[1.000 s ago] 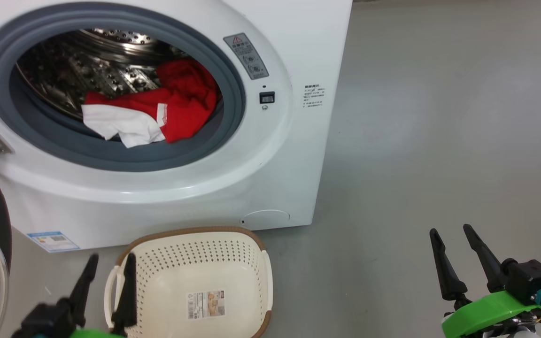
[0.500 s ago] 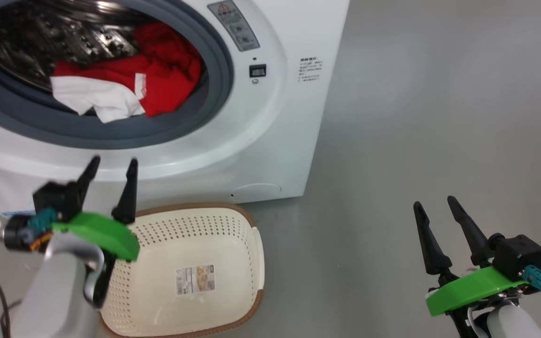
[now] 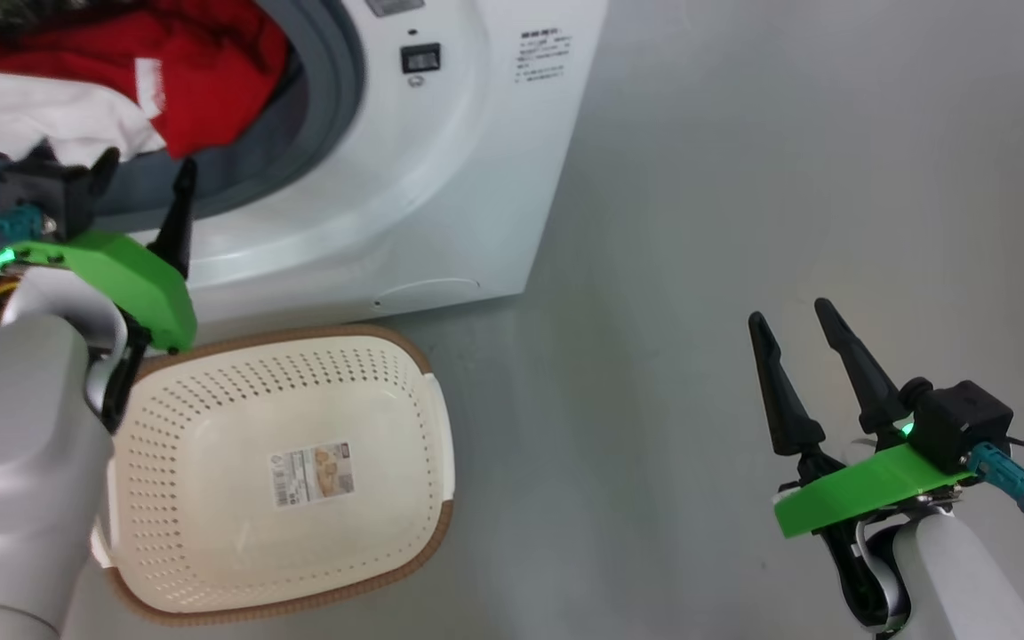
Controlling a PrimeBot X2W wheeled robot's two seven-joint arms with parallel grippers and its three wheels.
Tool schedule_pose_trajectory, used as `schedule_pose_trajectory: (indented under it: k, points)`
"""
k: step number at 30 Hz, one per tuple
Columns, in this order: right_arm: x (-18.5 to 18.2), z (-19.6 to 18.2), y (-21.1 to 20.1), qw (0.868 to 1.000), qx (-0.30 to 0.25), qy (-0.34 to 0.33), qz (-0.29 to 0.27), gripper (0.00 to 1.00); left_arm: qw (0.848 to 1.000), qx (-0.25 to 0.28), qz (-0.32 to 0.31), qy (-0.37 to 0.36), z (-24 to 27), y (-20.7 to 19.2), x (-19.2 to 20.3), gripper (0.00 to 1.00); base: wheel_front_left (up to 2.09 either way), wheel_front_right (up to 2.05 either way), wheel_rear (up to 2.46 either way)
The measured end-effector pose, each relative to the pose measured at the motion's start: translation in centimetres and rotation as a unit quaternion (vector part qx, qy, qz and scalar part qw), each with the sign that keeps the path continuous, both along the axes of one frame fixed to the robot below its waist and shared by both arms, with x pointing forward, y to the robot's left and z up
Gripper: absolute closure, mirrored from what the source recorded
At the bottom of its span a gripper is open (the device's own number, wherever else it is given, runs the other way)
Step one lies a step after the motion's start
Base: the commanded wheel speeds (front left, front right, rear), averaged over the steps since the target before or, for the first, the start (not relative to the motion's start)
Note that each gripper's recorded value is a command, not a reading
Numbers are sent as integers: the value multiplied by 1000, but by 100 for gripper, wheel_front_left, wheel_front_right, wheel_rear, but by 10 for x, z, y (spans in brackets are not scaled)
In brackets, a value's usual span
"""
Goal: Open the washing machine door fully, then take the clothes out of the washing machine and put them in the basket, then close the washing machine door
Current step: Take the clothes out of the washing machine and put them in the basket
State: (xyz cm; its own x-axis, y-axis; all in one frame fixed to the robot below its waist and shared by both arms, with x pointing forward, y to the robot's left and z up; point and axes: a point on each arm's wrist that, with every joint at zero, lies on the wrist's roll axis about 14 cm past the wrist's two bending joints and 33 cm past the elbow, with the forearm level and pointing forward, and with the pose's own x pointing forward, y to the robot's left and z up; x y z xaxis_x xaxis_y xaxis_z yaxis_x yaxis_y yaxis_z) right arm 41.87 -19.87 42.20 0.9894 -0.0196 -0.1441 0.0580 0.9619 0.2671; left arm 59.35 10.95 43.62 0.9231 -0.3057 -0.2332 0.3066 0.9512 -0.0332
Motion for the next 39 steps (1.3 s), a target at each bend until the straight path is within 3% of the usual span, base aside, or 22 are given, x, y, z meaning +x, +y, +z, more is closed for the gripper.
schedule_pose_trajectory:
  k: [7, 17, 31, 33, 35, 36, 37, 39]
  points:
    - [8, -11, -7, 1000, 6, 11, -11, 0, 999, 35, -21, 27, -26, -7, 28, 0, 0, 0, 0]
    - [12, -27, -19, 999, 7, 31, -28, 0, 998, 44, -36, 26, -41, -23, 70, 0, 0, 0, 0]
    - [5, -40, -27, 998, 6, 52, -38, 0, 996, 63, -37, 51, -66, -27, 93, 0, 0, 0, 0]
    - [5, -39, -27, 998, 6, 51, -38, 0, 996, 65, -37, 53, -67, -26, 92, 55, 0, 0, 0]
    - [6, -38, -27, 998, 6, 50, -38, 0, 995, 68, -36, 58, -68, -25, 91, 85, 0, 0, 0]
    - [6, -38, -27, 998, 6, 49, -38, 0, 995, 70, -36, 59, -69, -24, 91, 85, 0, 0, 0]
    - [7, -37, -26, 998, 6, 48, -37, 0, 995, 72, -36, 60, -69, -23, 90, 100, 0, 0, 0]
    - [8, -36, -26, 998, 7, 46, -36, 0, 995, 71, -34, 62, -68, -22, 90, 100, 0, 0, 0]
